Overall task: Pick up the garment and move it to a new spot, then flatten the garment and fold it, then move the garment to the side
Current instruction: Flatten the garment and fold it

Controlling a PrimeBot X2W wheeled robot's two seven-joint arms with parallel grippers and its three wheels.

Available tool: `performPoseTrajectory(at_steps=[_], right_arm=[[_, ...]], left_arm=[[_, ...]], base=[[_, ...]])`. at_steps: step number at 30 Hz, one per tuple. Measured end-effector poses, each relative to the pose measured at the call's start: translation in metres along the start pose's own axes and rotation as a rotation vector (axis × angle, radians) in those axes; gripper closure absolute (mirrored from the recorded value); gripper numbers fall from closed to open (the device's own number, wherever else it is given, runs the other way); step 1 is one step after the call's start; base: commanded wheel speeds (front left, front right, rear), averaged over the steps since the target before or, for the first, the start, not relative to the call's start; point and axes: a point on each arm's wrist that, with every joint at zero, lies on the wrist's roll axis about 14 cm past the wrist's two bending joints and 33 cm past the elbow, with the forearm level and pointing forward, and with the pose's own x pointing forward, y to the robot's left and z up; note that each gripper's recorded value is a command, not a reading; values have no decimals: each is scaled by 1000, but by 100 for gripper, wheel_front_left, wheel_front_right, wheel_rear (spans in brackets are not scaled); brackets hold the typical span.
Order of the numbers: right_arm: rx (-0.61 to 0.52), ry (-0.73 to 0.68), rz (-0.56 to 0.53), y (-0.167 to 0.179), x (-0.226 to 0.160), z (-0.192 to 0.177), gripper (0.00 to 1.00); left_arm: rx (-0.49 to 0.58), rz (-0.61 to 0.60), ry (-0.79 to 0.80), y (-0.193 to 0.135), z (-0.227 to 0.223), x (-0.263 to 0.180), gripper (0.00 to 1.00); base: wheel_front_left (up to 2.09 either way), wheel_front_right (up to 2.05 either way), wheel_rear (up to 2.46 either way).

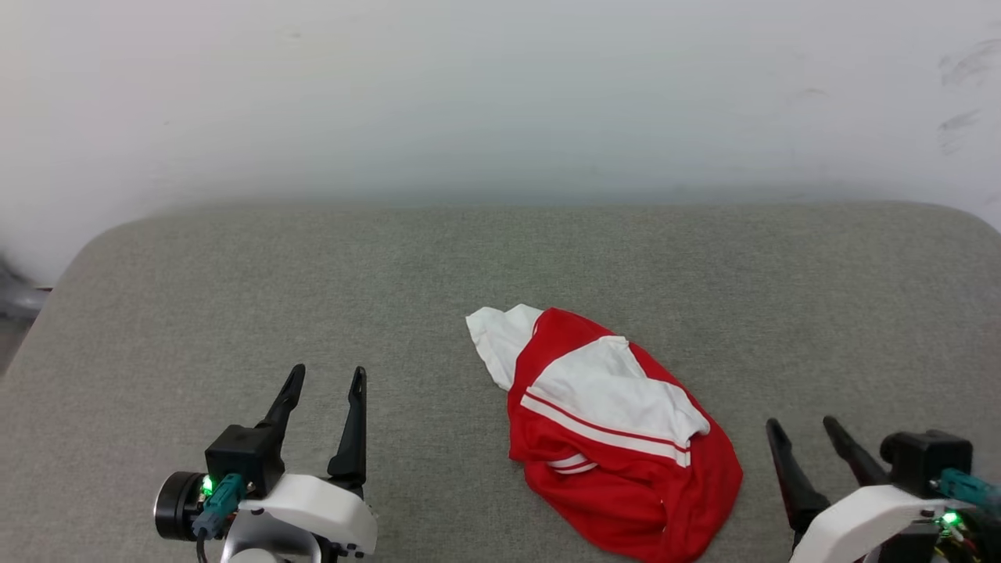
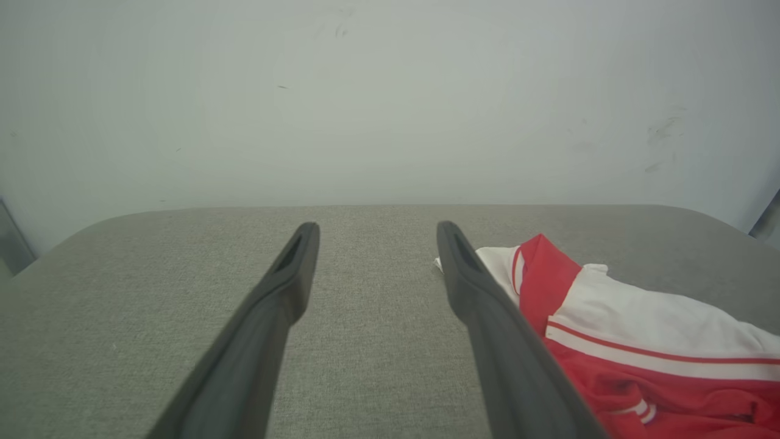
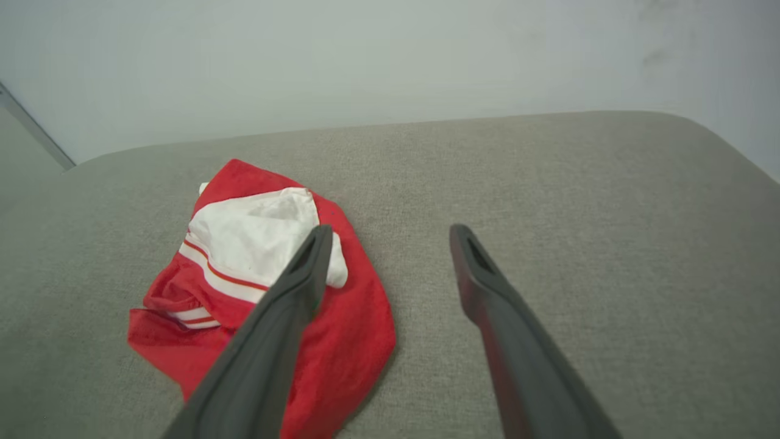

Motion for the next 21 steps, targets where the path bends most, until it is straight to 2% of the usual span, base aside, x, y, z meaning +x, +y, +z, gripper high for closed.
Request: performPoseTrajectory(at_steps=[3, 7, 16, 21], right_arm=[[6, 163, 32, 8, 6, -30, 0], [-25, 278, 130, 26, 28, -36, 0], [-200, 497, 396, 81, 75, -53, 0], [-290, 609, 480, 94, 92, -76, 0]], left_arm=[[-4, 11, -1, 2, 0, 0, 0], [-7, 30, -5, 7, 1, 5, 0], [-20, 105, 2, 28, -6, 14, 0], [-19, 150, 22, 40, -14, 15, 0]], base=[[0, 0, 0], [0, 0, 0], [0, 0, 0], [0, 0, 0]])
